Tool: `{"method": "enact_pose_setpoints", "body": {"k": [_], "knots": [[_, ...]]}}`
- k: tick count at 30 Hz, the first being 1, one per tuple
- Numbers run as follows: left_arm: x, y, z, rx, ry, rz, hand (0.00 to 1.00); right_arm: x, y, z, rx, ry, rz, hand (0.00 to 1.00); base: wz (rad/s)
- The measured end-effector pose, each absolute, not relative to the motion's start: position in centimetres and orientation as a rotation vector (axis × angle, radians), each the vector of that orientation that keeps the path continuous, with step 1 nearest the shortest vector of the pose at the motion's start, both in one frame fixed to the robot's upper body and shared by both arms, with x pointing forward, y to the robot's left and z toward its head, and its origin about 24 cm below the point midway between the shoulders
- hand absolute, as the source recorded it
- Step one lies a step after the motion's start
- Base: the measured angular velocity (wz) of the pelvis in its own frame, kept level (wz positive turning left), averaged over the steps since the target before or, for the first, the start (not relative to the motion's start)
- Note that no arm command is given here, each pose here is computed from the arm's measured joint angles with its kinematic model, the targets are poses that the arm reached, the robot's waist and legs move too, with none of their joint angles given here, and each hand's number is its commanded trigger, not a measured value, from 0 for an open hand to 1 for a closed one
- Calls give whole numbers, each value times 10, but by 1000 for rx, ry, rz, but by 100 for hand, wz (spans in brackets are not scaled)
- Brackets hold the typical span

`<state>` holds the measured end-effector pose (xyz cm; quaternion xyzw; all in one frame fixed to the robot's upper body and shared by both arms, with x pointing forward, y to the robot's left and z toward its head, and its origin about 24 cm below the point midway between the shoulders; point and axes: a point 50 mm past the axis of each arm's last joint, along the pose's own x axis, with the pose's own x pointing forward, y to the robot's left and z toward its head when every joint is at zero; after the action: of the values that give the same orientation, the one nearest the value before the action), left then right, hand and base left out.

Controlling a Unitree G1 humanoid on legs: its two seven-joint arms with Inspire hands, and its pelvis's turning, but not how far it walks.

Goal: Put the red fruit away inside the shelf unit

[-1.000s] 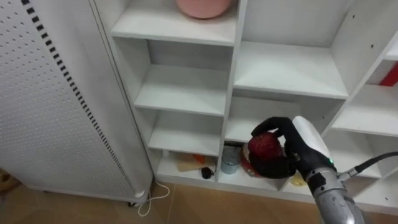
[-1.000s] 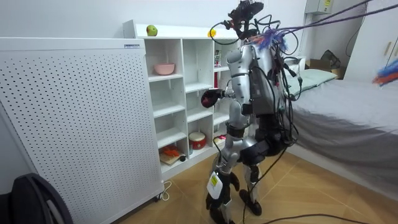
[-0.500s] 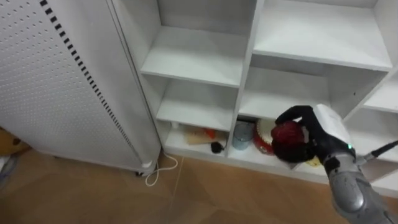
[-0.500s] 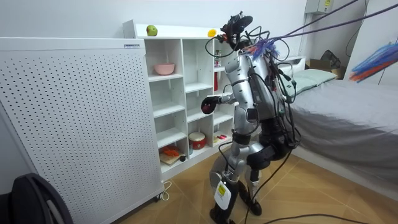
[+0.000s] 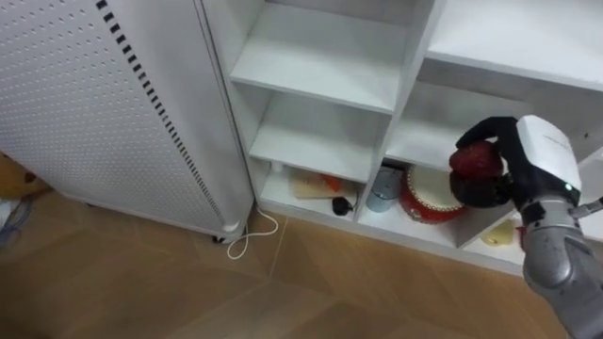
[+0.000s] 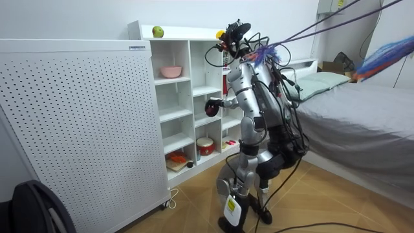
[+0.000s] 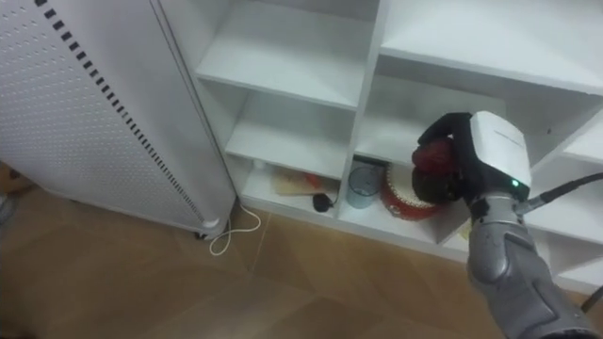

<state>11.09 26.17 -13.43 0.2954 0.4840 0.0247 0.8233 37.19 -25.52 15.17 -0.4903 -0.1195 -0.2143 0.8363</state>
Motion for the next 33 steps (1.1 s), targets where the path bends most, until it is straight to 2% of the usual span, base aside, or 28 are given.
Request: {"method": "enact_pose_setpoints", "body": {"k": [17, 18, 19, 20, 21, 33], "knots": [[95, 283, -131, 658, 1089, 90, 0, 371, -284, 155, -936, -175, -677, 100, 3], [92, 286, -130, 665, 1096, 97, 0, 371, -285, 155, -919, -174, -696, 95, 0], [90, 290, -129, 658, 1102, 114, 0, 370, -288, 156, -892, -172, -721, 55, 4], [89, 291, -129, 656, 1105, 123, 0, 370, -289, 157, -876, -170, -736, 24, 6], [88, 293, -128, 654, 1110, 134, 0, 371, -291, 161, -847, -167, -764, 0, 3], [84, 293, -128, 689, 1104, 170, 0, 370, -301, 168, -654, -131, -898, 0, 0]]}}
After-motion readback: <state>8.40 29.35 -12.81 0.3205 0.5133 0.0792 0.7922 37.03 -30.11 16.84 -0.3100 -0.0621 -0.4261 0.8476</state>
